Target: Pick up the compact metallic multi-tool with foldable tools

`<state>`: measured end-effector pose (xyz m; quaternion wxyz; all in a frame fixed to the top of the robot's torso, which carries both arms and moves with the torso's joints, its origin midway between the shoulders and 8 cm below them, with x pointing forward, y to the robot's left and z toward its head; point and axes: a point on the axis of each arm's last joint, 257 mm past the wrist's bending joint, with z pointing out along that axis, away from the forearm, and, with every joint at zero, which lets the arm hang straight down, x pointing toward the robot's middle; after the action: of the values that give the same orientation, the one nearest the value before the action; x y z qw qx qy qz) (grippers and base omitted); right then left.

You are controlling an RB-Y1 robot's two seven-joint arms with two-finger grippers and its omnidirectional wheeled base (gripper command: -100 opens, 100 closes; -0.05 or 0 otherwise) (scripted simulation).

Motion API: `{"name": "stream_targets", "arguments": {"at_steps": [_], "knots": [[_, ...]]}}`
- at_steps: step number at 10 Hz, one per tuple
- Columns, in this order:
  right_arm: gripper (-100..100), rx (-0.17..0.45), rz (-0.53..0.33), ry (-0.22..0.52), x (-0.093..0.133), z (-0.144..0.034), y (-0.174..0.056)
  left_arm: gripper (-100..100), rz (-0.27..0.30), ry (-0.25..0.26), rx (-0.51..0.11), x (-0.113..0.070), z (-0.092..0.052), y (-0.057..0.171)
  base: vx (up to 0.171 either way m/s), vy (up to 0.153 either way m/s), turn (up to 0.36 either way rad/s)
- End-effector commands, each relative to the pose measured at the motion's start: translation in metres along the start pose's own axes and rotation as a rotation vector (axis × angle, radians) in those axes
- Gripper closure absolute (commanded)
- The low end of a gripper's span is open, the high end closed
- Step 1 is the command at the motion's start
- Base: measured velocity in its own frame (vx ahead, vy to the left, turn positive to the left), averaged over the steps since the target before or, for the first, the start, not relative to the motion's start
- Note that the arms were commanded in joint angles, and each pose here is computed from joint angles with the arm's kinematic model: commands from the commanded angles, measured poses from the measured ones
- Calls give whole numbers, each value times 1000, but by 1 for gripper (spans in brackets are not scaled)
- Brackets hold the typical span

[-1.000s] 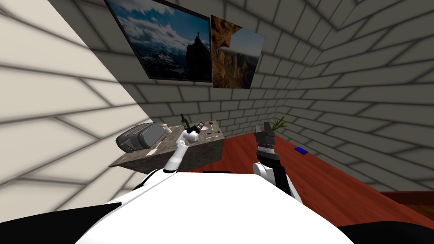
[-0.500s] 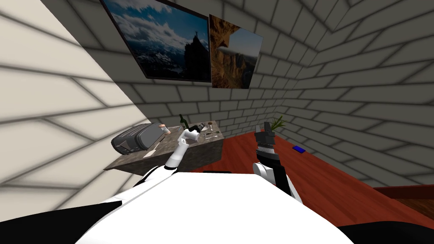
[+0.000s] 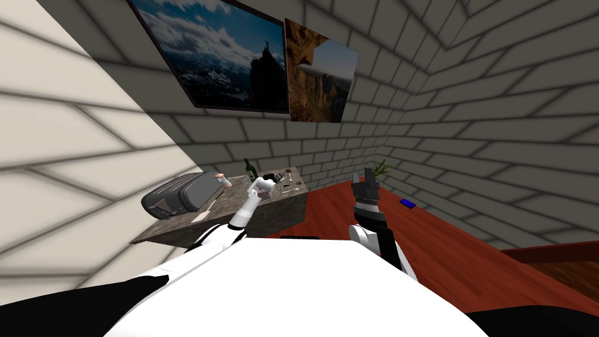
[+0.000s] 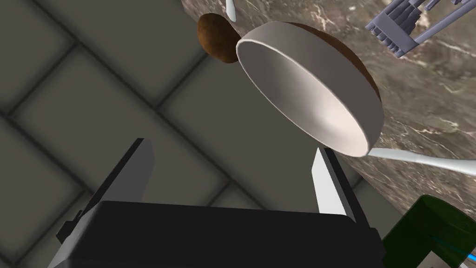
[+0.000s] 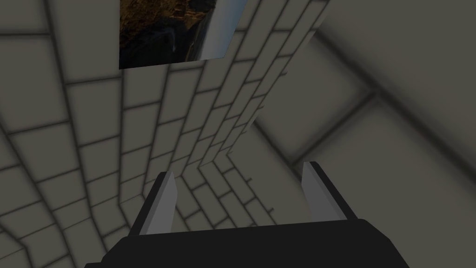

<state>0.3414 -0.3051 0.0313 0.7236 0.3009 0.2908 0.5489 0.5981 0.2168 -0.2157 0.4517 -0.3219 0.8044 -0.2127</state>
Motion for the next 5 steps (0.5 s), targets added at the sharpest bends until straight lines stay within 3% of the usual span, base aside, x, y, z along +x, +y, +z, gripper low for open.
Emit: {"name": "stream_targets", "arguments": {"at_steps": [1, 5], "knots": [[0, 0, 0, 0, 0, 0, 0, -100, 4, 14, -27, 2, -1, 6, 7, 4, 8], [0, 0, 0, 0, 0, 0, 0, -100, 58, 91, -157, 17, 6, 41, 19, 5, -63]]}}
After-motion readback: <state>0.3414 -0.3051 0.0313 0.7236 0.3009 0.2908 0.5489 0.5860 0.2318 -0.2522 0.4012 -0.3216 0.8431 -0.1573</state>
